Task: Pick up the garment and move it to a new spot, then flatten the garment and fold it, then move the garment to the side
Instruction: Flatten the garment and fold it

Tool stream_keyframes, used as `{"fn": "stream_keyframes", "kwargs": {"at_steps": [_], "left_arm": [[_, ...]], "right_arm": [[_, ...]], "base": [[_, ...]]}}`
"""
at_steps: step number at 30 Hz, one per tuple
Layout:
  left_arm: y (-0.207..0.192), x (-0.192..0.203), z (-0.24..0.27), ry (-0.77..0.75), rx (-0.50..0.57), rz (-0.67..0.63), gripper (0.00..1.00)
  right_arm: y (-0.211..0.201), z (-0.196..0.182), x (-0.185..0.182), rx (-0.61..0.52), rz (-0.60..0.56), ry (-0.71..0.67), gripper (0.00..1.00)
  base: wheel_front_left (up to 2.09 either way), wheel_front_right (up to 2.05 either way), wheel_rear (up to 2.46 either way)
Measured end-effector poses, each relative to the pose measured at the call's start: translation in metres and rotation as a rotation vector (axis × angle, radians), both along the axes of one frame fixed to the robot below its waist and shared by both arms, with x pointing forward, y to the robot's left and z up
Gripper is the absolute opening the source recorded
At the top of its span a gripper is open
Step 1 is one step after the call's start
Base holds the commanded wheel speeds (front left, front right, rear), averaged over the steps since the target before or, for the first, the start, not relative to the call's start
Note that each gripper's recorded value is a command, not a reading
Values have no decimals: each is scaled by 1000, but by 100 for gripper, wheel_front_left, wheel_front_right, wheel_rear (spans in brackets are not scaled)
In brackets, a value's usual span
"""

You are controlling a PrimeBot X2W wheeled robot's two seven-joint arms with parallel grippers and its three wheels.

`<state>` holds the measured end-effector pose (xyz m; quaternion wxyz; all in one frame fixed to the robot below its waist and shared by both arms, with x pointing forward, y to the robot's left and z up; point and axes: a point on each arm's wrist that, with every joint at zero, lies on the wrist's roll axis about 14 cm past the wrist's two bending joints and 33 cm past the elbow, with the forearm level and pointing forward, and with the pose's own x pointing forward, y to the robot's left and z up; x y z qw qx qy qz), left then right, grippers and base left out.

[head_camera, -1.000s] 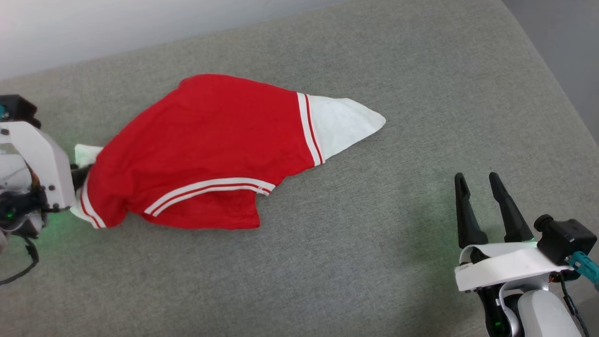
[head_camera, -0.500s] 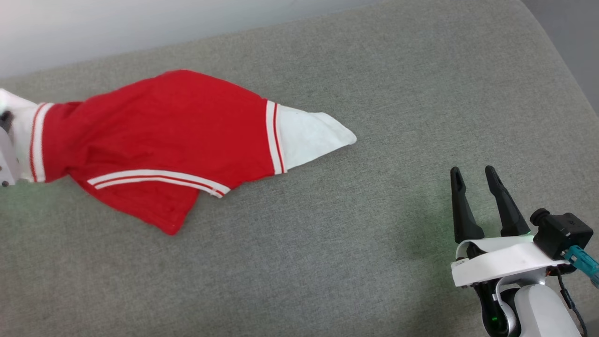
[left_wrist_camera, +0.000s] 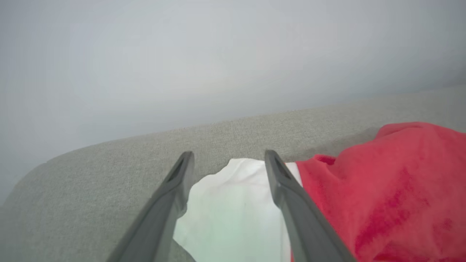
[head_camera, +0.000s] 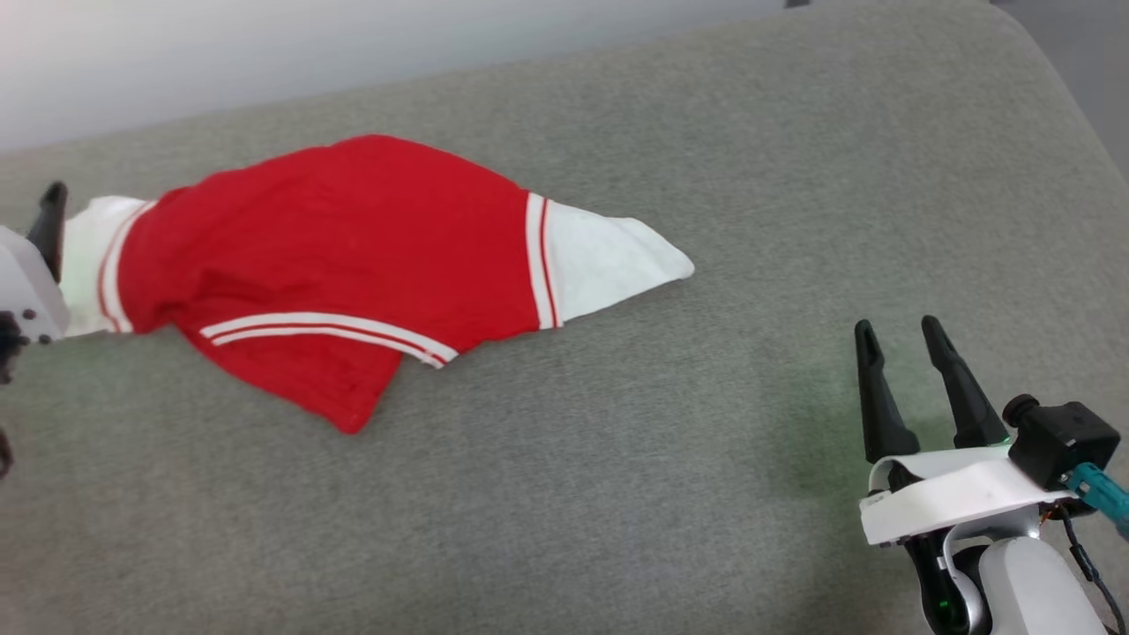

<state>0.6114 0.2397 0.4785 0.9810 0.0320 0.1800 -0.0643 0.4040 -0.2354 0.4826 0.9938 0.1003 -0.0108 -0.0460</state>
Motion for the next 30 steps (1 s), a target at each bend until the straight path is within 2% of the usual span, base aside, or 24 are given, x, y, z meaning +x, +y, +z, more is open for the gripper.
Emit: {"fn": "stream_keyframes", "kwargs": {"at_steps": [5, 11, 16, 24, 30], "left_arm": [[-1, -16, 5, -74, -64, 2, 100], [-15, -34, 26, -168, -148, -20, 100], [-26, -83, 12, -218, -215, 27, 100], [-33, -178, -17, -231, -227, 106, 100], [-17, -210, -9, -285, -206, 198, 100]], "right_arm": [[19, -6, 5, -60, 100, 26, 100], [51, -15, 17, -199, 304, 89, 100], [83, -27, 26, -335, 516, 192, 100], [125, -41, 32, -577, 818, 346, 100], [140, -38, 51, -750, 944, 381, 100]], "base": [[0, 0, 0], [0, 0, 0], [0, 0, 0], [0, 0, 0], [0, 0, 0]]}}
